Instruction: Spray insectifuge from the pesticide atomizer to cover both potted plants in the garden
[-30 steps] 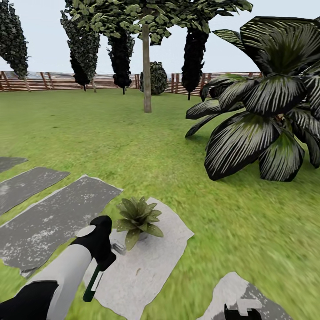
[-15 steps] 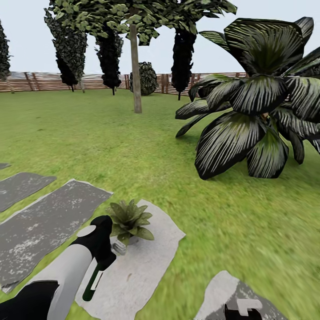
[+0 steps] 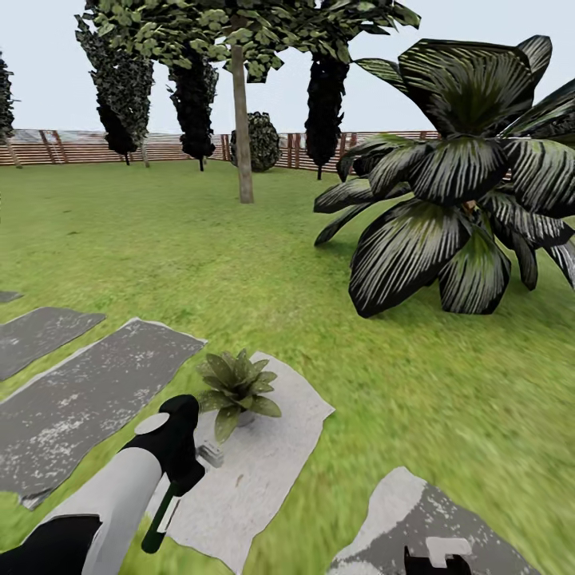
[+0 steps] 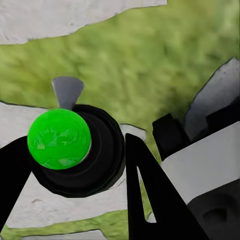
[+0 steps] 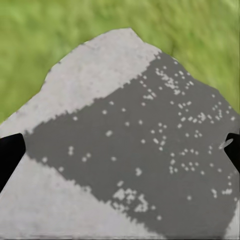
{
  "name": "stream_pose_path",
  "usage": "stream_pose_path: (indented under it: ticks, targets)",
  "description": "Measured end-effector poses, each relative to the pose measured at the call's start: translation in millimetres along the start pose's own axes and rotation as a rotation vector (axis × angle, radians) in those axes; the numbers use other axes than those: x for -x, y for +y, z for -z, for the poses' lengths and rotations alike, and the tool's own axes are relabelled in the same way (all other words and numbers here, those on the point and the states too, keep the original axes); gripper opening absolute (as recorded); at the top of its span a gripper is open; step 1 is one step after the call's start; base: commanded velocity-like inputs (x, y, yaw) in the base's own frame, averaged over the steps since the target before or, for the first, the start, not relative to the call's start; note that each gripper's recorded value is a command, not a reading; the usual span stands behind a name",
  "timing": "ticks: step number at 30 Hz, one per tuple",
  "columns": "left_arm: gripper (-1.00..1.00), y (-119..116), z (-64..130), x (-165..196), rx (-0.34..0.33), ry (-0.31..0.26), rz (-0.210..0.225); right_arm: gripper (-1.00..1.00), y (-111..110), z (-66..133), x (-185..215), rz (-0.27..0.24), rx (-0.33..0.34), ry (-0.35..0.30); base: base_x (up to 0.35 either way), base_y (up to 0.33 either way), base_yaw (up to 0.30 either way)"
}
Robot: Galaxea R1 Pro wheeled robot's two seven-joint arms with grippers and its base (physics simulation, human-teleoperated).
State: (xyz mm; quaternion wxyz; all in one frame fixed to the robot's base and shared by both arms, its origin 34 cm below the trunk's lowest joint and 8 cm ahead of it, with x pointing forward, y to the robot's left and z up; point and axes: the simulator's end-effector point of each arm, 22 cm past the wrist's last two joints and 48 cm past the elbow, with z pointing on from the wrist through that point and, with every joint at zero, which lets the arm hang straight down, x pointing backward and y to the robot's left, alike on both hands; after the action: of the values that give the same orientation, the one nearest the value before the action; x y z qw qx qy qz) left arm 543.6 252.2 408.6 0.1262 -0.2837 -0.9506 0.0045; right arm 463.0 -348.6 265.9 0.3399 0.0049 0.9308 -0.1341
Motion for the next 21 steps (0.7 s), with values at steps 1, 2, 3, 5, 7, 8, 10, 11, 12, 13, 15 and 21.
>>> stream_pose_path:
  ticks: [1, 2, 3, 5, 7, 8, 10, 11, 12, 13, 15, 21]
  targets:
    - [-1.0, 0, 0.2, 0, 0.0, -0.001, 0.0, 1.0, 0, 0.0, 0, 0.0, 0.0, 0.0, -0.115, 0.281, 0.0]
    - [-1.0, 0, 0.6, 1, 0.001, -0.002, 0.0, 1.0, 0, 0.1, 0, 0.0, 0.0, 0.0, -0.074, 0.288, 0.0]
    - [-1.0, 0, 0.8, 1, 0.001, -0.003, -0.001, 1.0, 0, 0.1, 0, 0.0, 0.0, 0.0, -0.038, 0.298, 0.0]
    - [-1.0, 0, 2.2, 2, 0.002, -0.006, -0.002, 1.0, 0, 0.2, 0, 0.0, 0.0, 0.0, 0.012, 0.311, 0.0]
    - [-1.0, 1, 6.4, 6, 0.002, -0.017, -0.006, 1.0, 0, 0.2, 0, 0.0, 0.0, -0.001, 0.149, 0.293, 0.0]
    - [-1.0, 1, 9.2, 8, 0.002, -0.022, -0.01, 1.0, 0, 0.3, 0, 0.0, 0.001, -0.001, 0.219, 0.259, 0.0]
    - [-1.0, 7, 18.5, 14, 0.008, -0.038, -0.012, 1.0, 0, 0.4, 0, 0.0, 0.001, -0.001, 0.258, 0.237, 0.0]
    - [-1.0, 13, 32.2, 23, 0.017, -0.058, -0.016, 1.0, 0, 0.4, 1, 0.0, 0.001, -0.001, 0.27, 0.212, 0.0]
    - [-1.0, 16, 49.4, 34, 0.015, -0.083, -0.023, 1.0, 0, 0.5, 1, 0.0, 0.001, -0.001, 0.254, 0.173, 0.0]
    - [-1.0, 16, 60.9, 41, 0.002, -0.099, -0.03, 1.0, 0, 0.4, 1, 0.0, 0.0, -0.001, 0.223, 0.099, 0.0]
    - [-1.0, 8, 94.2, 58, -0.022, -0.117, -0.086, 1.0, 0, 0.4, 1, 0.0, 0.0, -0.002, 0.199, 0.042, 0.0]
    - [-1.0, 26, 165.3, 77, 0.137, -0.075, -0.206, 1.0, 0, 0.2, 0, 0.0, 0.0, -0.001, 0.064, 0.006, 0.0]
